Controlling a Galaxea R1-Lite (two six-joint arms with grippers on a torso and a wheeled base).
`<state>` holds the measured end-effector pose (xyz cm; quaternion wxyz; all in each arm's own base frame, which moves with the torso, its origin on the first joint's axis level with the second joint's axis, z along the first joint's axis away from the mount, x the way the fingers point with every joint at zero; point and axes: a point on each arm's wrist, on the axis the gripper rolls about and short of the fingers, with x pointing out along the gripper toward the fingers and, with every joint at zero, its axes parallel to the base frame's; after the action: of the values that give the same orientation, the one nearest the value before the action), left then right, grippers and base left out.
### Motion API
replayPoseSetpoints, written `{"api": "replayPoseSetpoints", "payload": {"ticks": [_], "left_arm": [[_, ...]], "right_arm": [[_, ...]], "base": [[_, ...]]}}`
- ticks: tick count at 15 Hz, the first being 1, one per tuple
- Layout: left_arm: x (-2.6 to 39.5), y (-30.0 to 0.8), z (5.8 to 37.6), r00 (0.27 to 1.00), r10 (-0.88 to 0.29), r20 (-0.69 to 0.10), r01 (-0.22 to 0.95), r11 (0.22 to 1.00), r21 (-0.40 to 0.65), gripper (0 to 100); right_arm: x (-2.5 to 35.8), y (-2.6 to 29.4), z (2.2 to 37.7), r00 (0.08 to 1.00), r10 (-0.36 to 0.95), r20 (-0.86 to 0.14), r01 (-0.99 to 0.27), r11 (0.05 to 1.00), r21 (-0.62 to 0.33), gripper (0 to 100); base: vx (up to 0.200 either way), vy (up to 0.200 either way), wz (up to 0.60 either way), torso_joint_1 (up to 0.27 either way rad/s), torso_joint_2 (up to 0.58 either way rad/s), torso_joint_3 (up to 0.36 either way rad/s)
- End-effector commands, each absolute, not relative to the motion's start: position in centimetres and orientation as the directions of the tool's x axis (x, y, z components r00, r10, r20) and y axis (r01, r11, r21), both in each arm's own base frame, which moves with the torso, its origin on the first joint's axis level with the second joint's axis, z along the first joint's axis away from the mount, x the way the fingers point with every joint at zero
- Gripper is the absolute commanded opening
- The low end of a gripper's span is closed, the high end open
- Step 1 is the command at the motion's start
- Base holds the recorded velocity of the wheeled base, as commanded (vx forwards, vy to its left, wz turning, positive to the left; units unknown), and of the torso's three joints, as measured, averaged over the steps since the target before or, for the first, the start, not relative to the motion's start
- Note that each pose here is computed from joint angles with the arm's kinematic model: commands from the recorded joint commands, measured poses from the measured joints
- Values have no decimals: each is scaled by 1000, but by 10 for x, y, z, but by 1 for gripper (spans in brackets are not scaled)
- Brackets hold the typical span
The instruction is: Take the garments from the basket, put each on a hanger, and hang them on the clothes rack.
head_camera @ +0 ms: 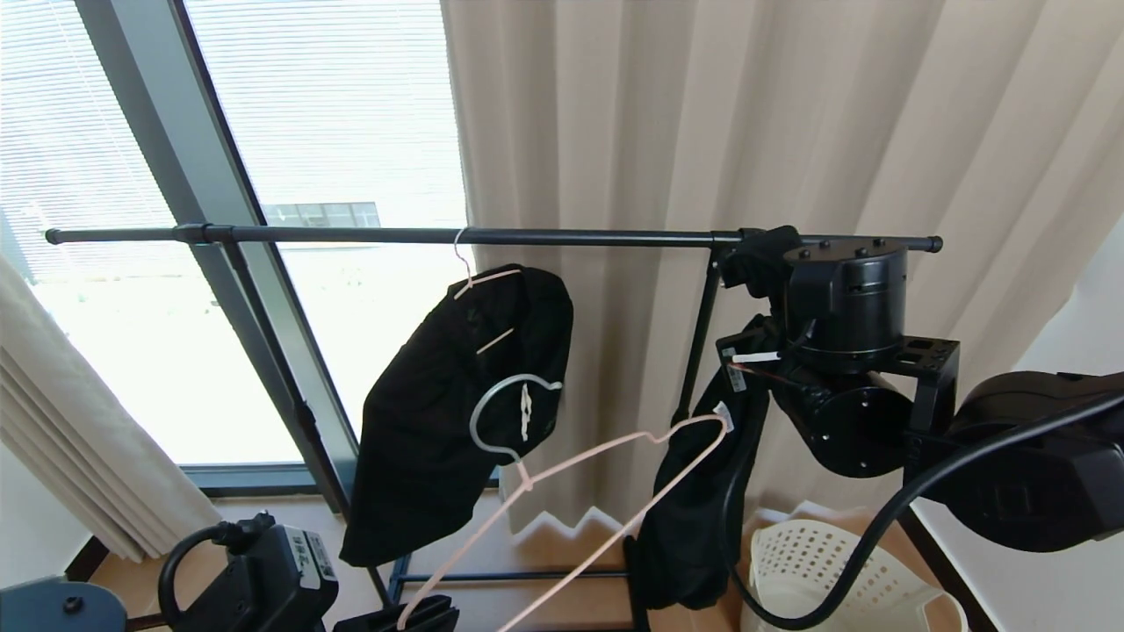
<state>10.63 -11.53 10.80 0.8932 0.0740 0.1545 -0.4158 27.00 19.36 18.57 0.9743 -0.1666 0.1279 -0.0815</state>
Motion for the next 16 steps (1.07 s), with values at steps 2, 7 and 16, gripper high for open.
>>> {"api": "replayPoseSetpoints", "payload": {"ticks": [2,7,16], "left_arm": [[110,-122,97,578,-728,-369,774,632,-34,0],[112,-121,98,587,-725,-359,767,641,-40,0],[117,-118,103,624,-713,-320,744,667,-38,0]], "right_arm": [[267,201,180,956,-181,-231,91,931,-353,0],[263,205,178,957,-166,-236,74,931,-357,0],[246,221,170,961,-107,-254,4,927,-375,0]], "base": [[0,0,0,0,0,0],[0,0,0,0,0,0],[0,0,0,0,0,0]]}}
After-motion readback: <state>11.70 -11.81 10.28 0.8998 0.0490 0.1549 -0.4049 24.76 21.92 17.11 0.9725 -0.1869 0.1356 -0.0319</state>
